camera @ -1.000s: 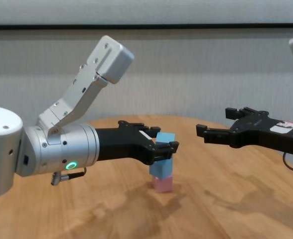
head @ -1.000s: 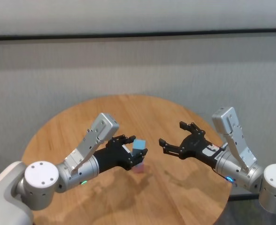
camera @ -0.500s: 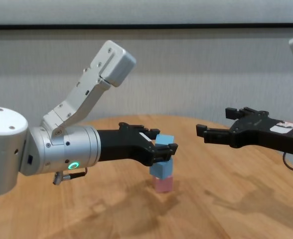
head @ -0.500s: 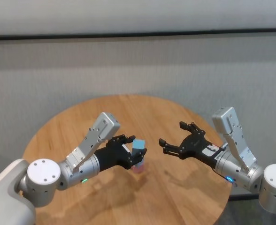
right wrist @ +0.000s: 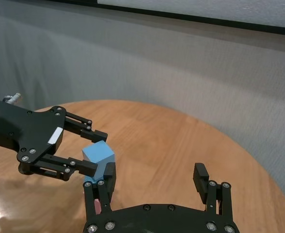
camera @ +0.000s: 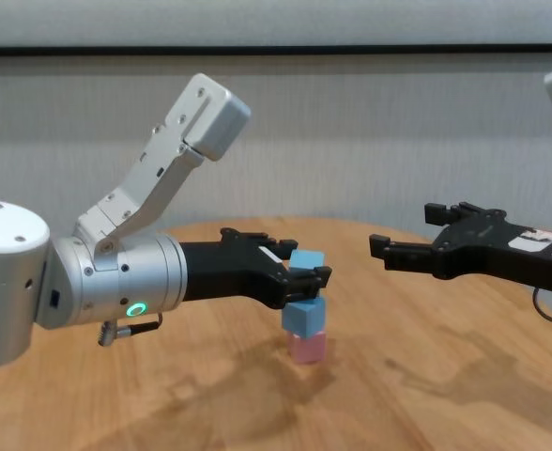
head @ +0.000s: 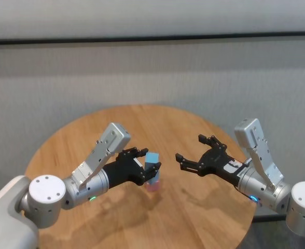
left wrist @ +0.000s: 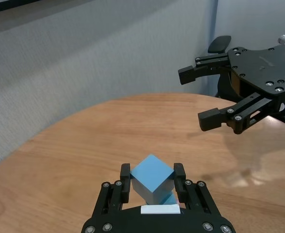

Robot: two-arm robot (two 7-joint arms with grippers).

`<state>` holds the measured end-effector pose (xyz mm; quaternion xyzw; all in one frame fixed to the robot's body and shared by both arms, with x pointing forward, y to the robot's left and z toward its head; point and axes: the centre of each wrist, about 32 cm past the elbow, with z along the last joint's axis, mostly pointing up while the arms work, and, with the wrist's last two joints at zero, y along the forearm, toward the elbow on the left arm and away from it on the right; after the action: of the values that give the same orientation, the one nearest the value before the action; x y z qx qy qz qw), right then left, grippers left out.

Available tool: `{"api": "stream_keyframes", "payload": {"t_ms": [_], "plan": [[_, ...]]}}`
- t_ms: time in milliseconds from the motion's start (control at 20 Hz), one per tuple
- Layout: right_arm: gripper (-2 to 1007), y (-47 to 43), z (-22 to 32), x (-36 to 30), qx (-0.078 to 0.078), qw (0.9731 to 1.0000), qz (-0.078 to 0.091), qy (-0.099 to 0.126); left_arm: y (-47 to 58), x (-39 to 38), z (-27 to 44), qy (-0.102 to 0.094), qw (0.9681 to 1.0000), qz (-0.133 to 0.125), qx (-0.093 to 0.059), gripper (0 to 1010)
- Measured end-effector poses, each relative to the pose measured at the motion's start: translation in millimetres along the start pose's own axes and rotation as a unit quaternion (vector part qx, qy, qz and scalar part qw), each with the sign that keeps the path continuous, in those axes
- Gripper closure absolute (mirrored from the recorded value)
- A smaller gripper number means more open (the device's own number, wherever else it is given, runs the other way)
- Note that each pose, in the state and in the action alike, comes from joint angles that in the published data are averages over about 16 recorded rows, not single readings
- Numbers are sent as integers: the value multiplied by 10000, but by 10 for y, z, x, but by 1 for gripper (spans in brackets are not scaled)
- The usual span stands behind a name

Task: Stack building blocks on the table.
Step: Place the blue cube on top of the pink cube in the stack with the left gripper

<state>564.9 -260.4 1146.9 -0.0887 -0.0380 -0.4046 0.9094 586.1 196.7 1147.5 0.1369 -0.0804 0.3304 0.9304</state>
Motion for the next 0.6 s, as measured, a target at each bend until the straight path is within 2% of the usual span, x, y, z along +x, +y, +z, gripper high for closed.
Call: {"api": "stream_keyframes", "payload": {"t_ms": [600], "plan": [[0, 0, 0, 0, 0, 10000, 0, 0, 8, -18, 6, 19, 10000, 4, -1, 452]]}}
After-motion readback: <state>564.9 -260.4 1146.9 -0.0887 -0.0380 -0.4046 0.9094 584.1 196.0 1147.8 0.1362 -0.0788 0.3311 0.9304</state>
